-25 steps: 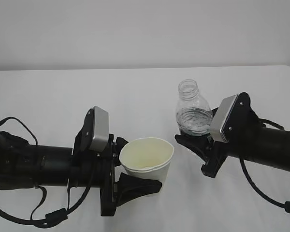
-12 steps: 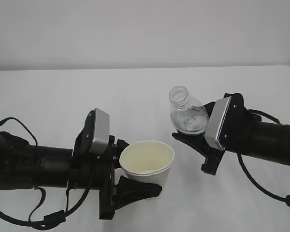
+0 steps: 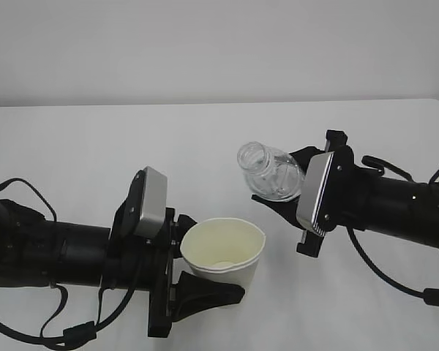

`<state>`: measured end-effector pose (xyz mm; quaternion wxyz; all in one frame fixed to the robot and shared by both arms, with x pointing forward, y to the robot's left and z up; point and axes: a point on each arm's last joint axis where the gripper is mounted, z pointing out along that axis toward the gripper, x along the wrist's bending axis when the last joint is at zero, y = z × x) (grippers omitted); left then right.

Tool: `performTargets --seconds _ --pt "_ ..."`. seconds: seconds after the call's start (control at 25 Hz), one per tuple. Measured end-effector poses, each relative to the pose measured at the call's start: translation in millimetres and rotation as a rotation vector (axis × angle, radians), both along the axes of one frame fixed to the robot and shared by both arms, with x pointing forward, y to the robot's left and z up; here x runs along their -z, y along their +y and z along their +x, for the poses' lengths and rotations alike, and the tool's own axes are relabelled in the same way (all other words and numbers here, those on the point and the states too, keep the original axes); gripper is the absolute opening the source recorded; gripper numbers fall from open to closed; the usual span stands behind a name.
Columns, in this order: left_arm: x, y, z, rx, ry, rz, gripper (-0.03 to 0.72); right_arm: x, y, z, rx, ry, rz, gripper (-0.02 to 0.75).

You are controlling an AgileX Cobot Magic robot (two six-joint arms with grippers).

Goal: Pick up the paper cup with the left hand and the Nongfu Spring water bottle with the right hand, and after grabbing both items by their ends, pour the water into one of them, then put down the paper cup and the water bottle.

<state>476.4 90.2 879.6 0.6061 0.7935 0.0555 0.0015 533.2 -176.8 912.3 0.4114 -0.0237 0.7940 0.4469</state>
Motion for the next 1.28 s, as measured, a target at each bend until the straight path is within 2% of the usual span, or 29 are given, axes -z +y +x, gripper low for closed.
performTargets --seconds 0.6,0.96,1.28 --pt "0.3 0.0 -0.9 0.011 -0.002 0.003 0.479 -6.2 -4.0 6.6 0.035 -0.203 -0.096 0.426" --pt "0.3 0.0 -0.9 0.010 -0.002 0.003 0.477 -12.6 -3.7 7.8 0.029 -0.327 -0.120 0.426" --pt "0.3 0.0 -0.9 0.011 -0.002 0.003 0.477 -13.7 -4.1 8.3 0.019 -0.400 -0.176 0.426"
